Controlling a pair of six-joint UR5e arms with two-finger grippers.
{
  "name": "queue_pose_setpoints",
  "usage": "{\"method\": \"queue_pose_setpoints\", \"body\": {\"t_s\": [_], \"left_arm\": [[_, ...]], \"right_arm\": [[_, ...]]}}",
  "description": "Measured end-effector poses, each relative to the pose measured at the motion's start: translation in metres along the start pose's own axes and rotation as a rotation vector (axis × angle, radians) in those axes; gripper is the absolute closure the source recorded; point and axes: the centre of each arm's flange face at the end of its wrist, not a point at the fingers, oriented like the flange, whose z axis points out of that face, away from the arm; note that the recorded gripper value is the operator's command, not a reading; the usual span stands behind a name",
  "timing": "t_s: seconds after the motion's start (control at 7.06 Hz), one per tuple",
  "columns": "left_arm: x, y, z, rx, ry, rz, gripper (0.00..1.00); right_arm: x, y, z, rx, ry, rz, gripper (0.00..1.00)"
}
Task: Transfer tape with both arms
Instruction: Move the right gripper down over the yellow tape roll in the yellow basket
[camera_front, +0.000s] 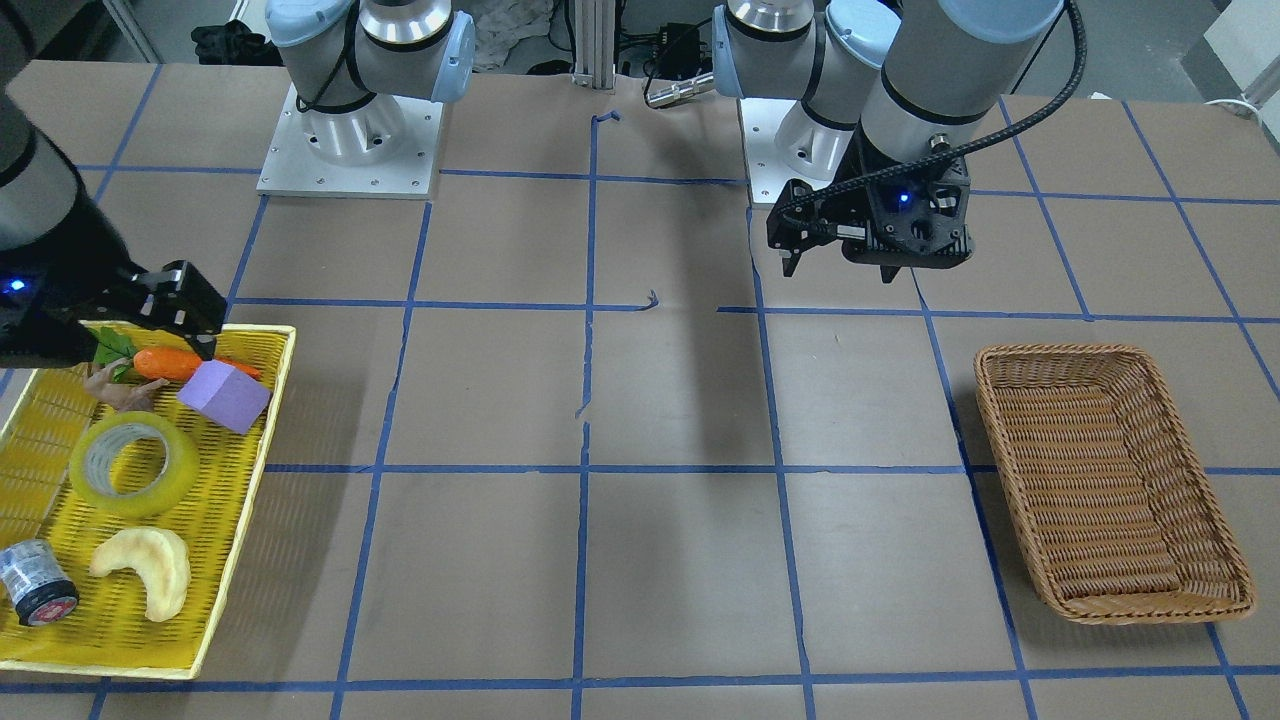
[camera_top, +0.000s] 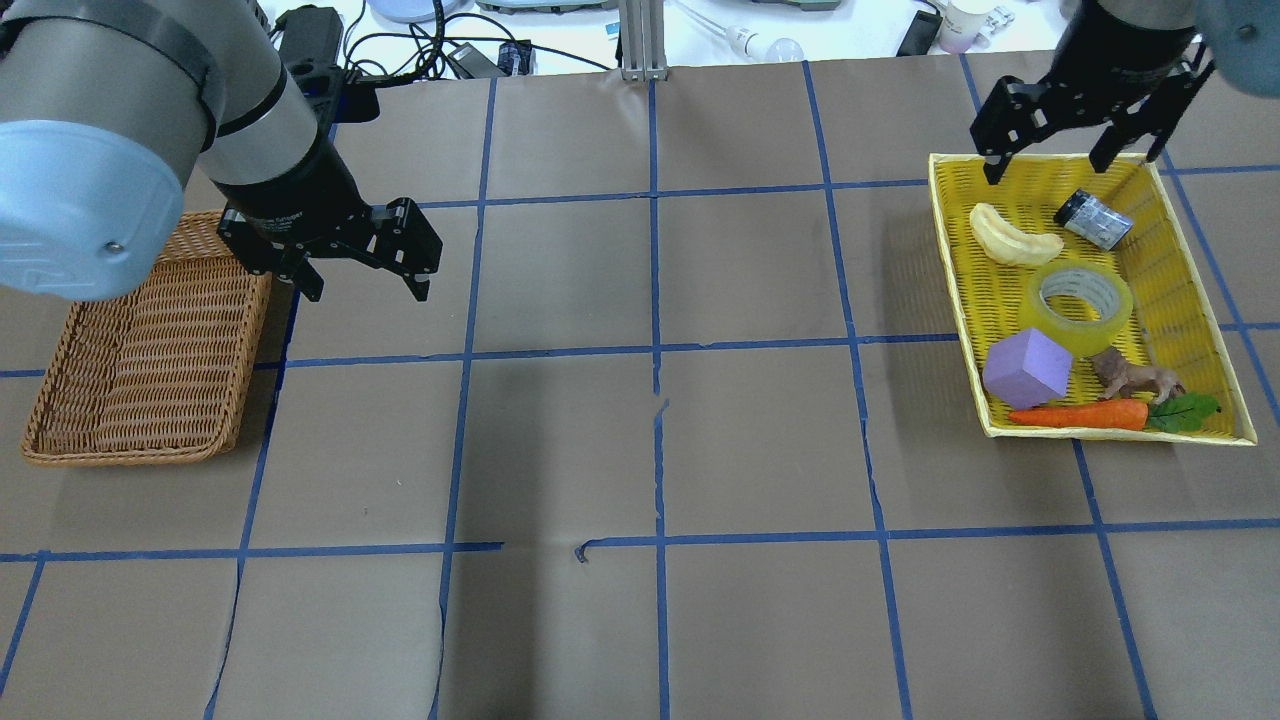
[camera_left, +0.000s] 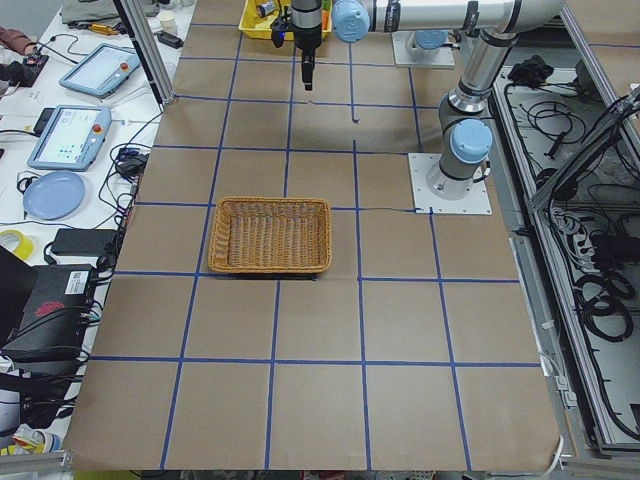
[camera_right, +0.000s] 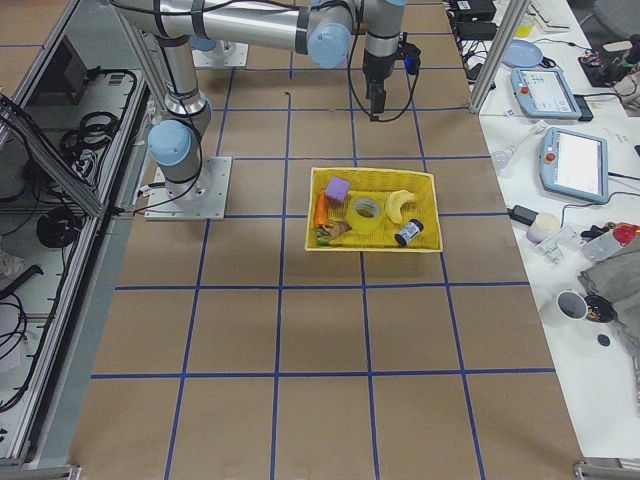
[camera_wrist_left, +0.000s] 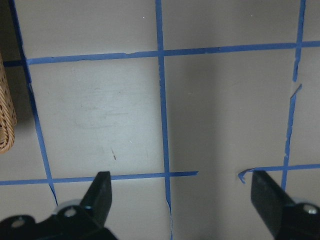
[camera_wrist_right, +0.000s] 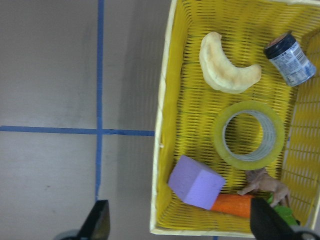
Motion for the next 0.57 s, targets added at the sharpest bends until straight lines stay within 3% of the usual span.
{"method": "queue_pose_setpoints", "body": {"t_s": [0.28,0.57], "left_arm": [[0.0,0.0,0.001,-0.001,0.002,0.0,0.0],[0.001,-0.001,0.002,-0.005,0.011,0.001,0.0]], "right_arm": [[0.083,-0.011,0.047,-0.053,-0.026,-0.065,0.0],[0.14,-0.021,0.117,-0.081,-0.053,-0.152,0.0]]}}
